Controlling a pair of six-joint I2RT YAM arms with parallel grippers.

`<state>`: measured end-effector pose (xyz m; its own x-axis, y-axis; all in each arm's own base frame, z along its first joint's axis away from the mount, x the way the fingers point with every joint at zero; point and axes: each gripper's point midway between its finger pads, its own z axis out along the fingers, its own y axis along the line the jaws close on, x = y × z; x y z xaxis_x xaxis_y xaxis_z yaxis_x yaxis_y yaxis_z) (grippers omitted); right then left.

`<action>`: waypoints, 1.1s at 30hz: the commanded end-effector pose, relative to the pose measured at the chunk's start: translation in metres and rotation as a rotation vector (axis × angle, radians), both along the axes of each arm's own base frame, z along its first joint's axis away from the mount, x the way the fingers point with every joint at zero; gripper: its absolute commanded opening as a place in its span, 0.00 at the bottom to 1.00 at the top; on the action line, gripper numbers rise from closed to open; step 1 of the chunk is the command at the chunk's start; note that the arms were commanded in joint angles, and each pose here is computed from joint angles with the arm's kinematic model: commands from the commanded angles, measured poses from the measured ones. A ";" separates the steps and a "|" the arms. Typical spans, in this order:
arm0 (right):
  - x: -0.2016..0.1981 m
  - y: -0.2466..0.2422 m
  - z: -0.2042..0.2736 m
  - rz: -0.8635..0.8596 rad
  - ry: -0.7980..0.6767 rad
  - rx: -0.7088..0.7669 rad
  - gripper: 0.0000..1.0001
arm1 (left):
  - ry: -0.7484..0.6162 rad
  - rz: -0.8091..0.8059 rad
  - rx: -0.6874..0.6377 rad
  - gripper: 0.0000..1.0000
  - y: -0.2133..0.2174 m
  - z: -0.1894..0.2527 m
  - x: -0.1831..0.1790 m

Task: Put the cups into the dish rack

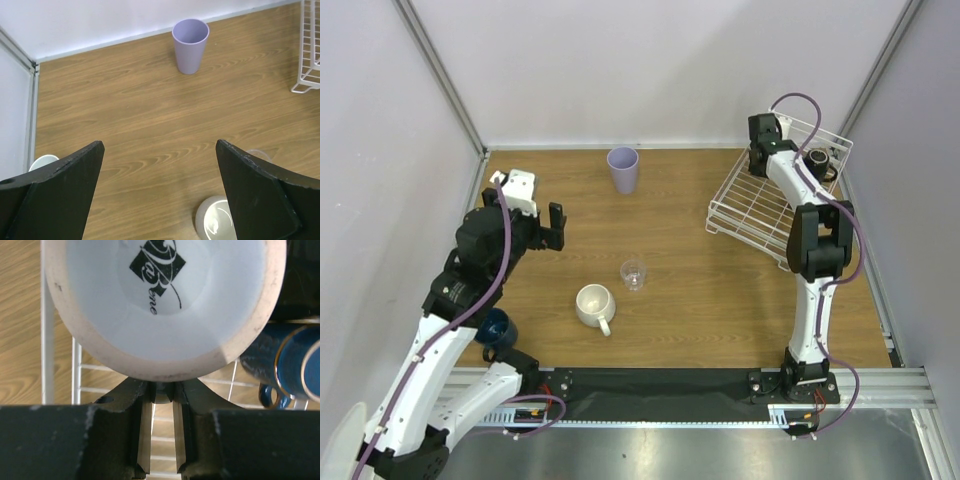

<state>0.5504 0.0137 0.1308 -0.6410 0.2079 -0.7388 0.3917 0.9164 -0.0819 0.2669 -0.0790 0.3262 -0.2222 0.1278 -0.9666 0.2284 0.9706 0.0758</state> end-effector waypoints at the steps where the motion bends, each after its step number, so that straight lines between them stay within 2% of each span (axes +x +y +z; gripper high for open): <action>1: 0.039 -0.019 0.052 -0.053 -0.192 -0.047 0.00 | 0.010 0.039 0.021 1.00 0.009 0.001 0.000; 10: 0.064 -0.035 0.017 -0.089 -0.177 -0.037 0.00 | 0.067 0.070 0.022 1.00 0.015 -0.006 -0.003; 12: 0.071 -0.033 0.012 -0.087 -0.183 -0.032 0.00 | 0.081 0.084 -0.010 1.00 0.015 -0.005 -0.005; 20: 0.076 -0.036 -0.009 -0.113 -0.165 -0.030 0.00 | 0.122 0.126 -0.022 1.00 0.021 0.000 -0.009; 21: 0.076 -0.037 -0.011 -0.116 -0.160 -0.039 0.02 | 0.124 0.129 -0.025 1.00 0.021 0.000 -0.010; 22: 0.075 -0.037 -0.013 -0.116 -0.153 -0.043 0.12 | 0.124 0.133 -0.037 1.00 0.021 0.001 -0.010; 24: 0.073 -0.035 -0.016 -0.110 -0.139 -0.044 0.22 | 0.131 0.138 -0.053 1.00 0.021 0.000 -0.012; 25: 0.072 -0.034 -0.017 -0.105 -0.135 -0.041 0.33 | 0.135 0.143 -0.054 0.99 0.021 0.000 -0.012; 27: 0.069 -0.032 -0.018 -0.095 -0.120 -0.041 0.42 | 0.143 0.151 -0.060 1.00 0.021 -0.001 -0.011; 28: 0.068 -0.032 -0.016 -0.095 -0.119 -0.044 0.50 | 0.148 0.162 -0.066 1.00 0.022 -0.001 -0.012; 30: 0.064 -0.030 -0.015 -0.094 -0.105 -0.033 0.56 | 0.163 0.174 -0.077 1.00 0.022 -0.003 -0.010; 31: 0.063 -0.030 -0.010 -0.100 -0.113 -0.024 0.64 | 0.178 0.183 -0.080 1.00 0.023 -0.004 -0.011; 33: 0.057 -0.026 -0.009 -0.091 -0.095 -0.007 0.68 | 0.203 0.209 -0.108 1.00 0.022 -0.002 -0.009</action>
